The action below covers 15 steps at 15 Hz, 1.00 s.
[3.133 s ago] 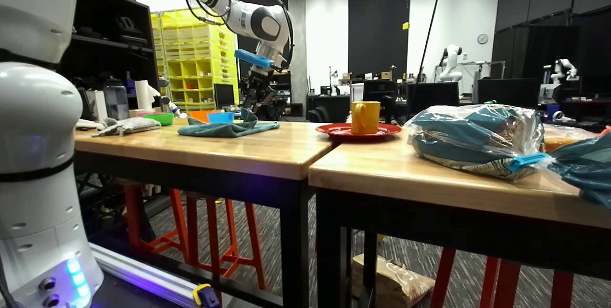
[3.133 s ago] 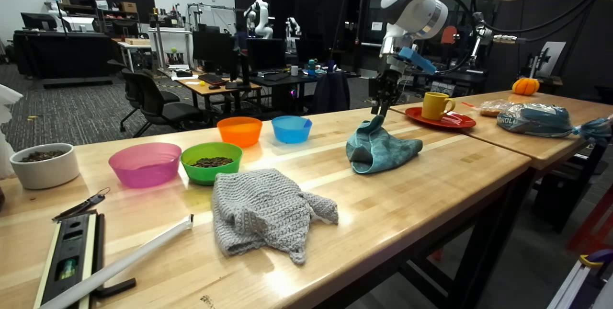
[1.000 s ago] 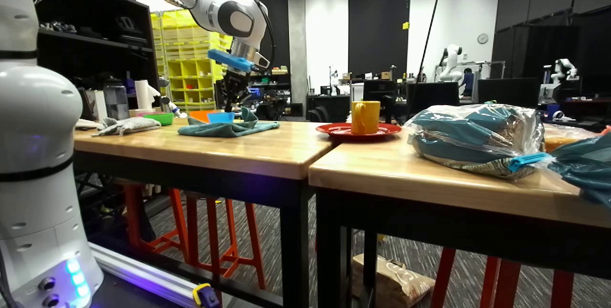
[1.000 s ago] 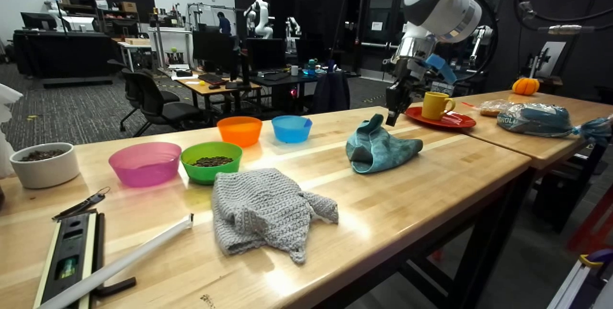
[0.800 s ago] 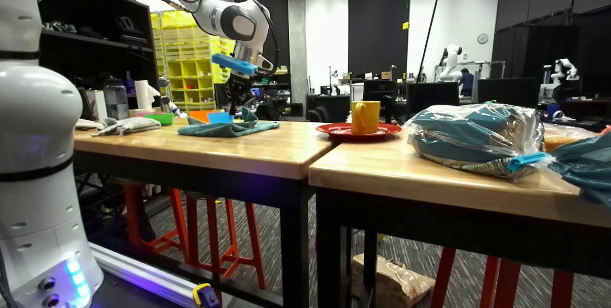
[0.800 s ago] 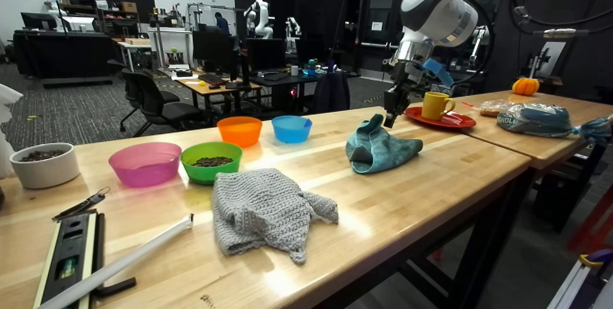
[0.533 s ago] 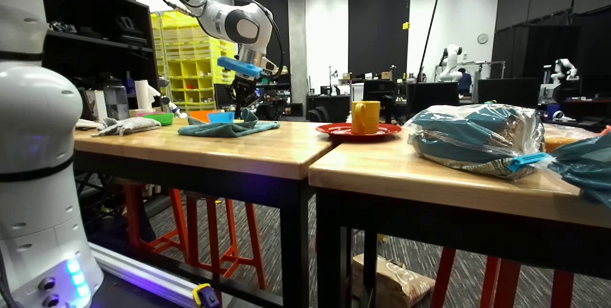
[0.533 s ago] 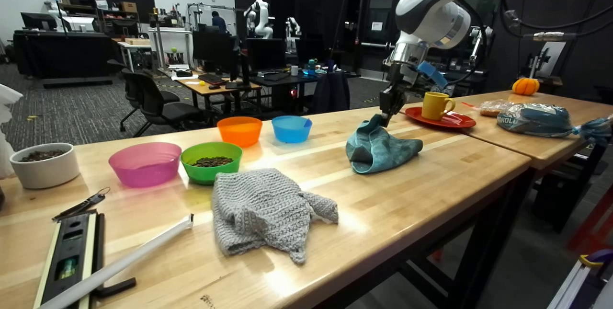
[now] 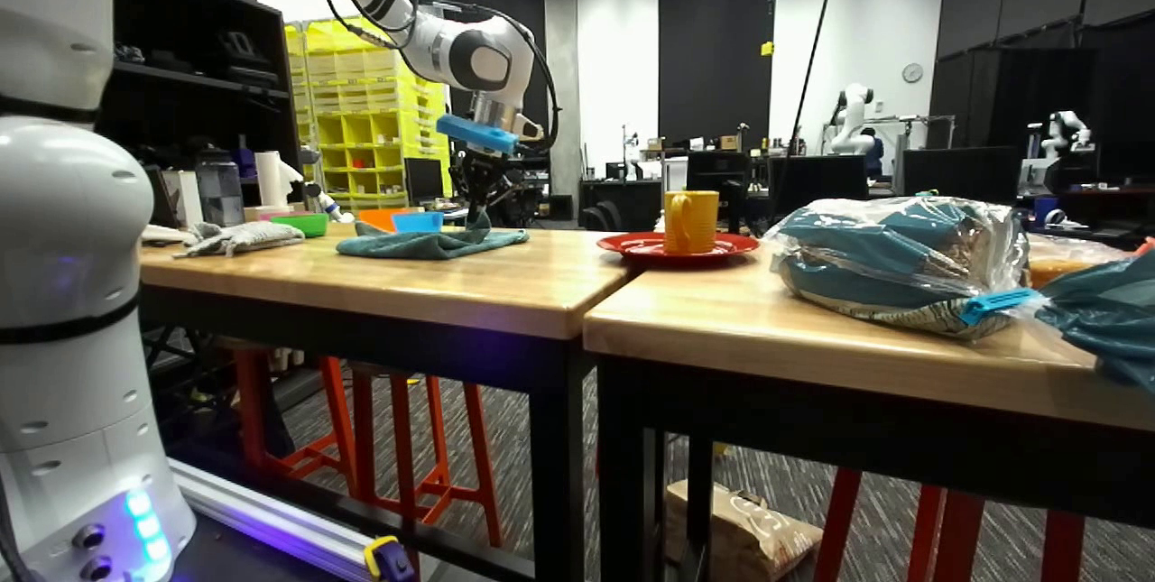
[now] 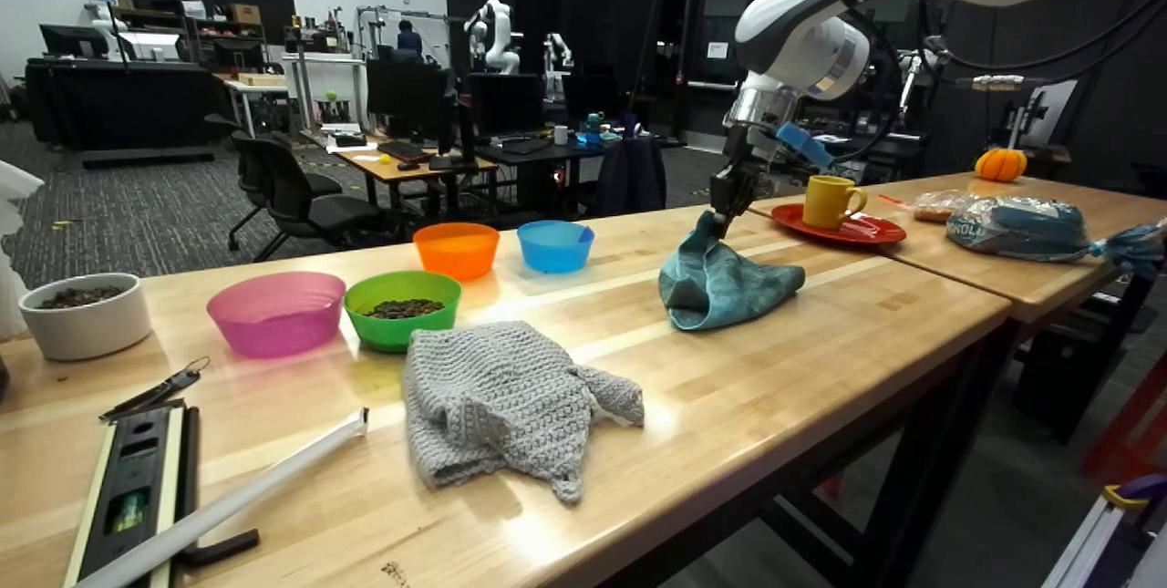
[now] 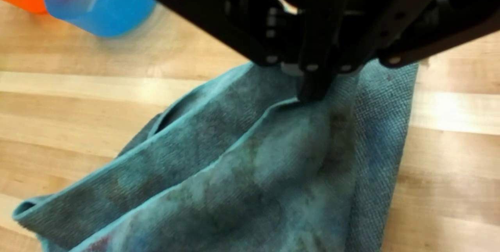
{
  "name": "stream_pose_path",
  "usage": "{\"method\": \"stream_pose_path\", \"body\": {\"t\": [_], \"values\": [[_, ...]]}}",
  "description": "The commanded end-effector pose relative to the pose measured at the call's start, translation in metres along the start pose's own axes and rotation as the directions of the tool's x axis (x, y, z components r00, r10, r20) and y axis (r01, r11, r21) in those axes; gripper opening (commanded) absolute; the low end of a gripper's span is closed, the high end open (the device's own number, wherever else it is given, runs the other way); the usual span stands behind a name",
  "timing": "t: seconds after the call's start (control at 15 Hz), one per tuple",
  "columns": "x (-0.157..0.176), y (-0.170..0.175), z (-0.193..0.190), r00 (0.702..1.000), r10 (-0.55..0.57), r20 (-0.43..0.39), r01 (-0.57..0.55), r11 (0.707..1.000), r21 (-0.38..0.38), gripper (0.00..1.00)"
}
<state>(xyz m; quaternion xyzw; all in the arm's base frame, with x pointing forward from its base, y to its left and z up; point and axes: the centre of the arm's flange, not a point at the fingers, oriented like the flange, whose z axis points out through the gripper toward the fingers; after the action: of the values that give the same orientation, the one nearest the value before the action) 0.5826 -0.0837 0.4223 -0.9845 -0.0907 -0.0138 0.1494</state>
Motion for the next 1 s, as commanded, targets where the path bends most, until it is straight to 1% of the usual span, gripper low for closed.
{"method": "stream_pose_path", "body": {"t": [0.0,0.27,0.53,0.67,0.93], "values": [[0.015,0.021,0.003,1.0,0.005,0.002,-0.005,1.0,-0.018,0.0],[0.027,0.034,0.004,1.0,0.022,-0.017,-0.023,0.999,-0.04,0.0],[0.036,0.033,-0.007,0.997,0.024,-0.074,-0.03,0.996,-0.085,0.0],[0.033,0.027,-0.015,0.996,0.02,-0.088,-0.029,0.995,-0.094,0.0],[0.007,0.009,-0.023,0.996,0.054,-0.075,-0.059,0.997,-0.059,0.0]]}}
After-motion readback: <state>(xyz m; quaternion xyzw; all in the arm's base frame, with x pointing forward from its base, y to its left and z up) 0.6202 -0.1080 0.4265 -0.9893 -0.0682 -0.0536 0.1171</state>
